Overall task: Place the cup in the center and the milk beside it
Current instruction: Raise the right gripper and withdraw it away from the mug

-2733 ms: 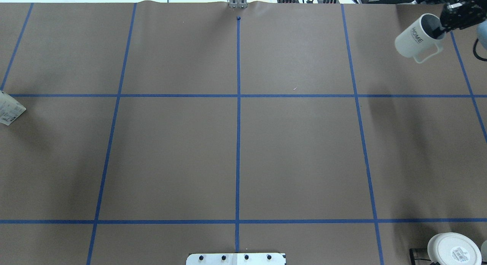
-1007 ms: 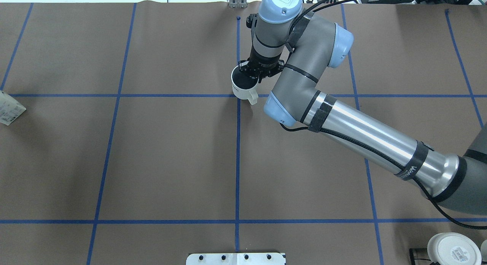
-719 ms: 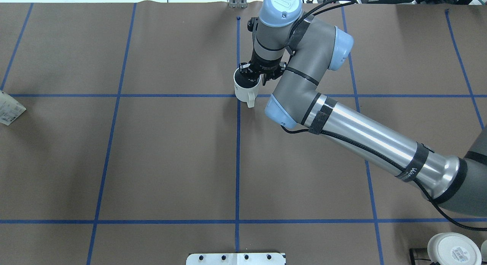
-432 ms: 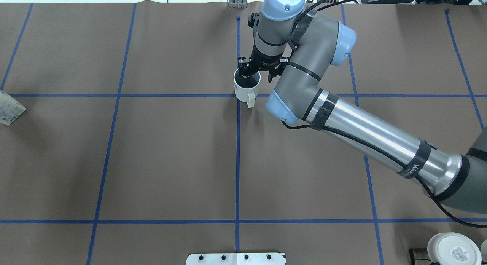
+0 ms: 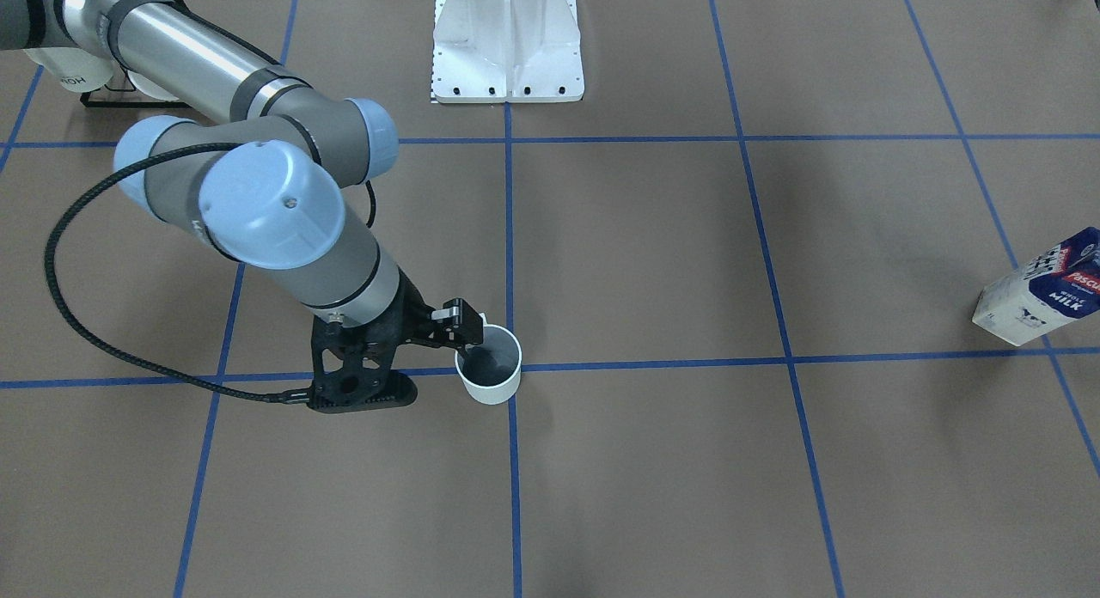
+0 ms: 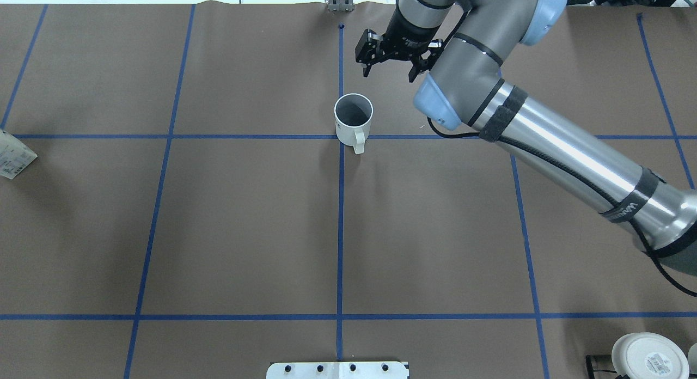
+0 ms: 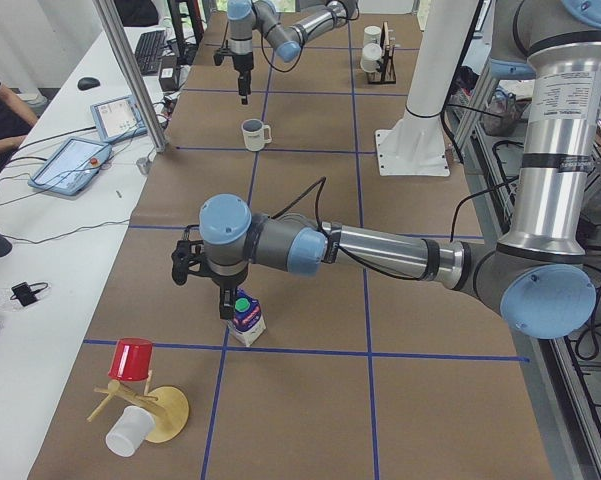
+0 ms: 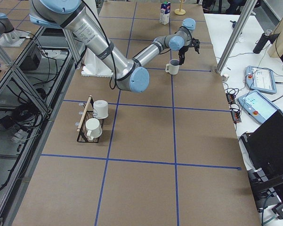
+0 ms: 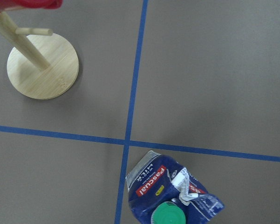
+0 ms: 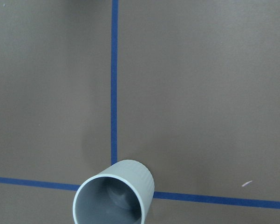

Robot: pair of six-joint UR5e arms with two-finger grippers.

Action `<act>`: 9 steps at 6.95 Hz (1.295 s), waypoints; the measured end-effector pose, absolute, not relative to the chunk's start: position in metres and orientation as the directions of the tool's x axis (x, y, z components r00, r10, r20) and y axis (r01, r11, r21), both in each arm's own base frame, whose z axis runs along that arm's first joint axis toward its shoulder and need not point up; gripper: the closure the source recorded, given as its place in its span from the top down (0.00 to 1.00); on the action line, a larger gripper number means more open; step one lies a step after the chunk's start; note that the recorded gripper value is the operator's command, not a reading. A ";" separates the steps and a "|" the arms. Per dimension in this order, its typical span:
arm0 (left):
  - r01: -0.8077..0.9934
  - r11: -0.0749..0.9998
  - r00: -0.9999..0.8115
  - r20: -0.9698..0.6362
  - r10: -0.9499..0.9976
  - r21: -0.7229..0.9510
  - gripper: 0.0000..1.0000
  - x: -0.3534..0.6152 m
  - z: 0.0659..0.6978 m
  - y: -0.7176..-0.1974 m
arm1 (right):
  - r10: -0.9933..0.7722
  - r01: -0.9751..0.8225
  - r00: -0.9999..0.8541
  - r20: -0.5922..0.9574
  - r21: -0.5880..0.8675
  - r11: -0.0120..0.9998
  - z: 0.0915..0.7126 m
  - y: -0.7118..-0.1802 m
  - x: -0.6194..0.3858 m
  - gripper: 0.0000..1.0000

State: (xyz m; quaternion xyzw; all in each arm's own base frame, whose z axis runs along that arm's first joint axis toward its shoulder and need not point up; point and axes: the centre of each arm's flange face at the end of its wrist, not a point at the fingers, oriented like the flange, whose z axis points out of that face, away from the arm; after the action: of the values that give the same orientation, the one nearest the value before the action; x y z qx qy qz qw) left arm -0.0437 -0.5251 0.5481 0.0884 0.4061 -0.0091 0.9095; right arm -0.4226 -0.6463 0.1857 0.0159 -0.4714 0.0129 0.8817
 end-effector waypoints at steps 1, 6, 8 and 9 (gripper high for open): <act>-0.025 0.963 0.725 -0.659 0.202 0.268 0.98 -0.027 0.539 -0.524 | 0.032 -0.066 0.550 0.835 0.005 0.998 0.205 -0.651 -0.382 1.00; -0.334 0.847 0.721 -0.466 0.512 0.414 0.98 0.005 0.560 -0.528 | 0.014 -0.076 0.629 0.777 0.044 0.996 0.306 -0.635 -0.243 1.00; -0.355 0.846 0.708 -0.476 0.521 0.399 0.98 0.016 0.570 -0.529 | 0.011 -0.074 0.634 0.773 0.047 0.996 0.313 -0.632 -0.235 1.00; -0.363 0.846 0.703 -0.481 0.524 0.391 0.98 0.021 0.574 -0.530 | 0.010 -0.074 0.635 0.773 0.048 0.996 0.313 -0.632 -0.234 1.00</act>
State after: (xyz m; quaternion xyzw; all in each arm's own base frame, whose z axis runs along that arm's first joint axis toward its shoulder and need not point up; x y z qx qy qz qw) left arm 0.0210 -0.5298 0.5744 0.1345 0.2993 0.2426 0.9130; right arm -0.2341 -0.6316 0.3132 0.0375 -0.4267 0.0233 0.9033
